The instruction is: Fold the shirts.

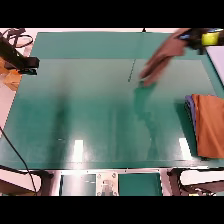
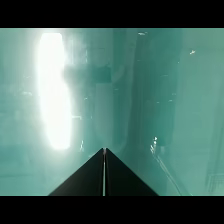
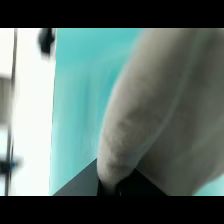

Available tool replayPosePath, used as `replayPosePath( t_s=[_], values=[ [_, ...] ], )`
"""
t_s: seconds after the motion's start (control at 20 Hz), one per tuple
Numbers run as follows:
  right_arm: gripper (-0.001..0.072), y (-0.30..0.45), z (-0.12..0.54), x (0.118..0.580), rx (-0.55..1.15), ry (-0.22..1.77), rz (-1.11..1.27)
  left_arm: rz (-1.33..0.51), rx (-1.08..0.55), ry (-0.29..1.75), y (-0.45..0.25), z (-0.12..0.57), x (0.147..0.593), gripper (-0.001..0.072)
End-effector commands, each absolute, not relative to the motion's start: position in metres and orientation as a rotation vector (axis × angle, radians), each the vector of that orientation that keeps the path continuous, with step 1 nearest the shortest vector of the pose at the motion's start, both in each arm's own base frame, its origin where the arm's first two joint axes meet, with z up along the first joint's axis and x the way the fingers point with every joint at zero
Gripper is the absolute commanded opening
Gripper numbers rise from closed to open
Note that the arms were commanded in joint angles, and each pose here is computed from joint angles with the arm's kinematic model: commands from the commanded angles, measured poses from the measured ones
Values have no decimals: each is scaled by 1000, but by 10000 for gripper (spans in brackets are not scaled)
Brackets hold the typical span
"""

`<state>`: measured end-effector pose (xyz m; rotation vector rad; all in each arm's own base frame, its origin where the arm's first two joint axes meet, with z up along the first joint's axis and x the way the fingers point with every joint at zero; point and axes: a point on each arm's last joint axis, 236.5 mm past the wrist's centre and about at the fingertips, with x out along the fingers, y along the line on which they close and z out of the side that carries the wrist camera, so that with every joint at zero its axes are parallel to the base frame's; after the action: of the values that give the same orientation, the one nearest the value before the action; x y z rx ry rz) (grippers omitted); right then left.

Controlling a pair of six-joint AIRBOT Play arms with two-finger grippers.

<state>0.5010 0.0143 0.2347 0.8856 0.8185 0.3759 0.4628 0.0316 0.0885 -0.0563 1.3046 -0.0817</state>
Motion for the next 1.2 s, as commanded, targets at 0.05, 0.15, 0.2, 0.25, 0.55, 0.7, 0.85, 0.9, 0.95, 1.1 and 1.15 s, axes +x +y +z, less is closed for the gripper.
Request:
replayPosePath(
  t_s=[0.05, 0.15, 0.2, 0.25, 0.55, 0.7, 0.85, 0.9, 0.95, 1.1, 1.15],
  values=[
    [15, -145, 262, 465, 1022, 650, 79, -105, -74, 1318, 25, 88, 459, 25],
    [15, -196, 250, 441, 1033, 638, -48, -104, -77, 1324, 25, 88, 458, 25],
    [15, -219, 243, 426, 1042, 643, -107, -99, -85, 1325, 25, 88, 458, 25],
    [16, -235, 237, 410, 1064, 658, -155, -97, -93, 1325, 24, 88, 458, 25],
    [14, -297, 198, 290, 1031, 848, -515, -117, -105, 1322, 19, 89, 458, 25],
    [14, -289, 203, 251, 1007, 921, -605, -130, -114, 1319, 15, 90, 459, 25],
    [15, -279, 188, 216, 1010, 1007, -729, -137, -119, 1318, 14, 90, 459, 25],
    [15, -275, 172, 198, 1016, 1064, -789, -140, -120, 1318, 13, 90, 459, 25],
    [15, -270, 153, 181, 1031, 1129, -841, -143, -123, 1318, 12, 90, 459, 25],
    [16, -249, 95, 125, 1098, 1344, -990, -171, -117, 1314, 8, 91, 459, 25],
    [17, -241, 81, 117, 1123, 1393, -992, -172, -117, 1319, 8, 91, 458, 25]
  ],
)
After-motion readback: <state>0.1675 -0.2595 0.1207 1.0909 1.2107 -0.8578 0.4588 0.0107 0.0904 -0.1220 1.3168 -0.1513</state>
